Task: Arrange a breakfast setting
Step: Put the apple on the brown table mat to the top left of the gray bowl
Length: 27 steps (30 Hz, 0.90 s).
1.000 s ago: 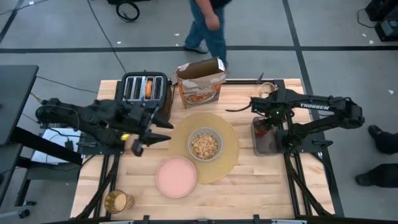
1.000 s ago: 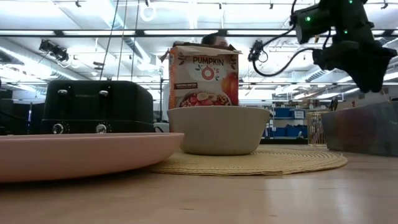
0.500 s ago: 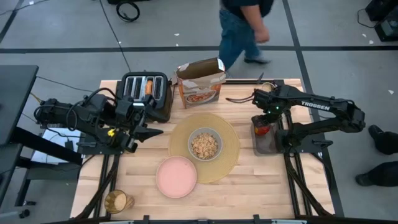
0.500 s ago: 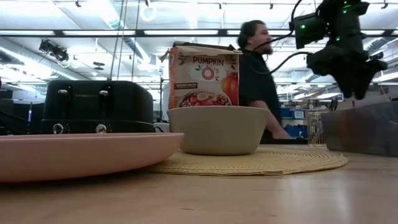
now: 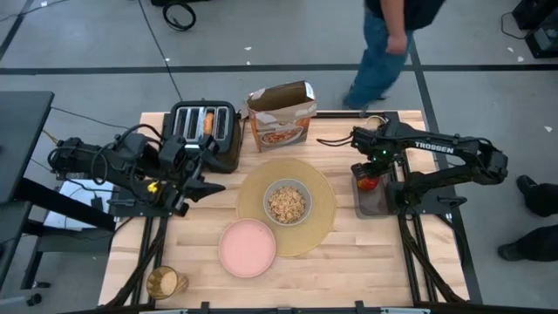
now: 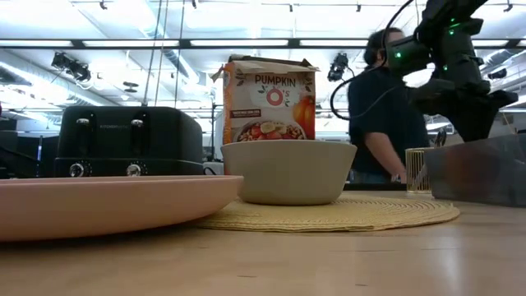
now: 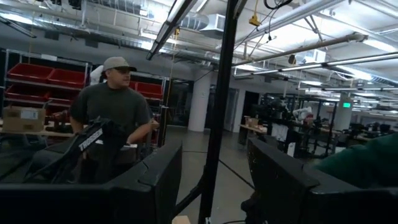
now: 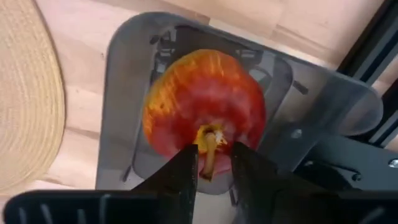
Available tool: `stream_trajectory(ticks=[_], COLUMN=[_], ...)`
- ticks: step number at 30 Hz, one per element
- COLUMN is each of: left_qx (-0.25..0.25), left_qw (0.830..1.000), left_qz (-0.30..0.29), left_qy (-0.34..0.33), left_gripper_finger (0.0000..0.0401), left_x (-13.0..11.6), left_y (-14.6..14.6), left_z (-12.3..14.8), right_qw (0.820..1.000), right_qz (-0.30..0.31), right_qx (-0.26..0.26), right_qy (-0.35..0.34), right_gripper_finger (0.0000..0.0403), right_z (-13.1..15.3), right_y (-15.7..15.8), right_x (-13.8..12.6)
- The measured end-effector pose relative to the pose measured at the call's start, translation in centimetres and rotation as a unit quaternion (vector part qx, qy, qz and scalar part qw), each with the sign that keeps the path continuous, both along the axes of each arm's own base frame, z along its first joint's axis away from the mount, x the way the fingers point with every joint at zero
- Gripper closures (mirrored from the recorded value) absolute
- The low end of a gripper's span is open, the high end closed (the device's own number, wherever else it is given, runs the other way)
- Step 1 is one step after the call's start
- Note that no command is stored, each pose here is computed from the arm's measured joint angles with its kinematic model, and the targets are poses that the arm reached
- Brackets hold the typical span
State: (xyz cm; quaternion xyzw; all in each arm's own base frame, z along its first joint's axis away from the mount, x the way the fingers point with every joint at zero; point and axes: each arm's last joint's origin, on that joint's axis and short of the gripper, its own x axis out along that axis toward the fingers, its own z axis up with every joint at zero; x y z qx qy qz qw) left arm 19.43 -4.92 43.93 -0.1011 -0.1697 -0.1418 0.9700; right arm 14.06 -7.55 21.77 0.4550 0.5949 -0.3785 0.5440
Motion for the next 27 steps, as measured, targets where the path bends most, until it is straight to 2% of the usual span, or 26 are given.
stream_trajectory(ticks=[5,9,14,19,23,27], left_qx=[0.001,0.004,0.010,-0.007,-0.018,-0.001], left_qw=[1.000,1.000,1.000,0.998,0.992,0.986], left_qz=[0.001,0.003,0.010,0.018,0.029,0.049], left_qy=[0.003,0.008,0.021,0.061,0.125,0.162], left_gripper_finger=[0.0214,0.0214,0.0213,0.0190,0.0136,0.0083], left_x=[0.0,0.1,0.2,0.5,0.9,1.0], left_y=[0.0,0.0,0.1,0.7,1.3,1.9], left_z=[0.0,-0.2,-0.4,-1.1,-2.2,-3.0], right_qw=[1.000,1.000,1.000,0.998,0.993,0.984], right_qz=[0.000,0.005,0.020,0.066,0.097,0.129], right_qx=[-0.008,-0.010,-0.011,-0.025,-0.048,-0.068], right_qy=[-0.004,-0.003,-0.004,-0.003,-0.045,-0.097], right_gripper_finger=[0.0336,0.0381,0.0386,0.0387,0.0387,0.0387], right_z=[0.2,0.2,0.9,5.4,10.1,13.8], right_y=[-0.1,-0.1,0.0,0.7,1.5,2.9], right_x=[0.1,0.1,0.1,0.6,1.1,2.9])
